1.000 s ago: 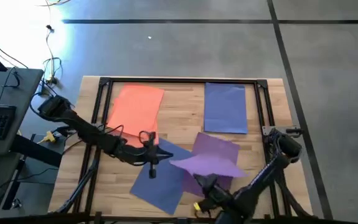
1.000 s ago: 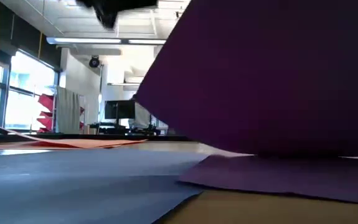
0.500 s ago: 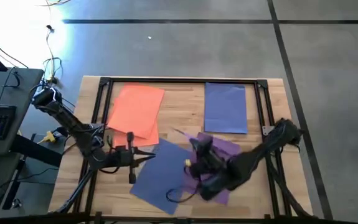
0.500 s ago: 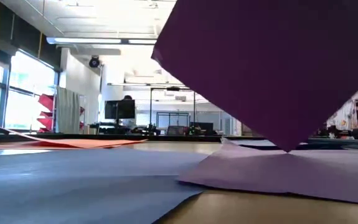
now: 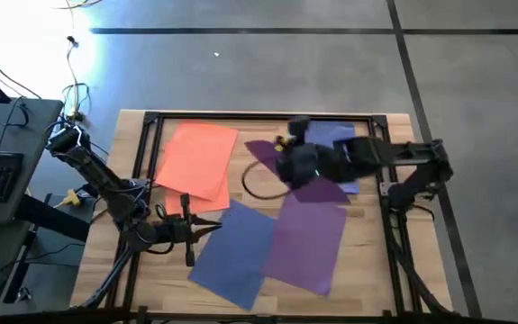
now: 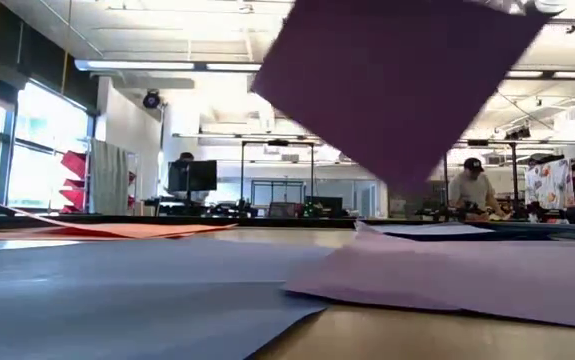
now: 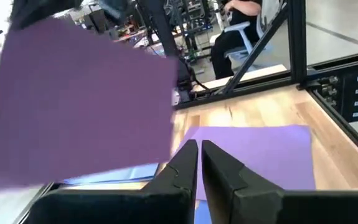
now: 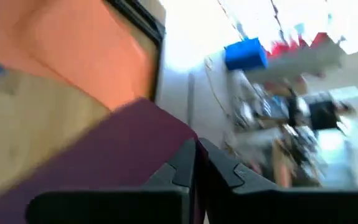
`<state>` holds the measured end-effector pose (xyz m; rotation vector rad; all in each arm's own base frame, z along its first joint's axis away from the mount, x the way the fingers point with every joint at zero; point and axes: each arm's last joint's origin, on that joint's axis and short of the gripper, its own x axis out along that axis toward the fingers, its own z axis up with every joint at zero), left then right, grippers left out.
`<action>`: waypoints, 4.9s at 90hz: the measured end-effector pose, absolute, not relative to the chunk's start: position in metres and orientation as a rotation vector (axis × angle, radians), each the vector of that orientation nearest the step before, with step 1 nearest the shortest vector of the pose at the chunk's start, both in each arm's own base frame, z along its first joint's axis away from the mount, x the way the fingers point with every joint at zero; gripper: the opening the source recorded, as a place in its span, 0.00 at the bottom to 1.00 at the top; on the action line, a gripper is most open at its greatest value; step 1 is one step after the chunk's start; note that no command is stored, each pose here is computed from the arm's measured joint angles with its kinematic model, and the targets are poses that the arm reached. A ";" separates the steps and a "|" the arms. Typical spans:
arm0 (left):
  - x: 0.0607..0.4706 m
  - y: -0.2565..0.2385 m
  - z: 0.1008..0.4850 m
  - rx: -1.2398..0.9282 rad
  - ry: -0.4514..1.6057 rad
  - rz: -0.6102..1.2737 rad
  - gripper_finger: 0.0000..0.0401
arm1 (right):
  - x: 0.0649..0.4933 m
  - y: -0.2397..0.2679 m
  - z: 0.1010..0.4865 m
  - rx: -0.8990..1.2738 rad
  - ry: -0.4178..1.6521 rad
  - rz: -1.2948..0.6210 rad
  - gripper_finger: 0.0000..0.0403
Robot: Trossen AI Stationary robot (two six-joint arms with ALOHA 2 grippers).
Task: Organize paper
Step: Stack the purple paper on top of the purple paper
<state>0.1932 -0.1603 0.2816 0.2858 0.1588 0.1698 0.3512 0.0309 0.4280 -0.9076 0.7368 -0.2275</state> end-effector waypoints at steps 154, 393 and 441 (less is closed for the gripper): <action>0.175 -0.165 0.288 0.308 0.145 0.216 0.00 | 0.212 0.266 0.208 0.044 1.071 -0.112 0.00; 0.173 -0.169 0.298 0.254 0.073 0.207 0.00 | 0.296 0.259 0.320 -0.725 0.633 -0.171 0.00; 0.172 -0.170 0.298 0.284 0.076 0.206 0.00 | 0.307 0.097 0.397 -1.052 0.868 -0.435 0.00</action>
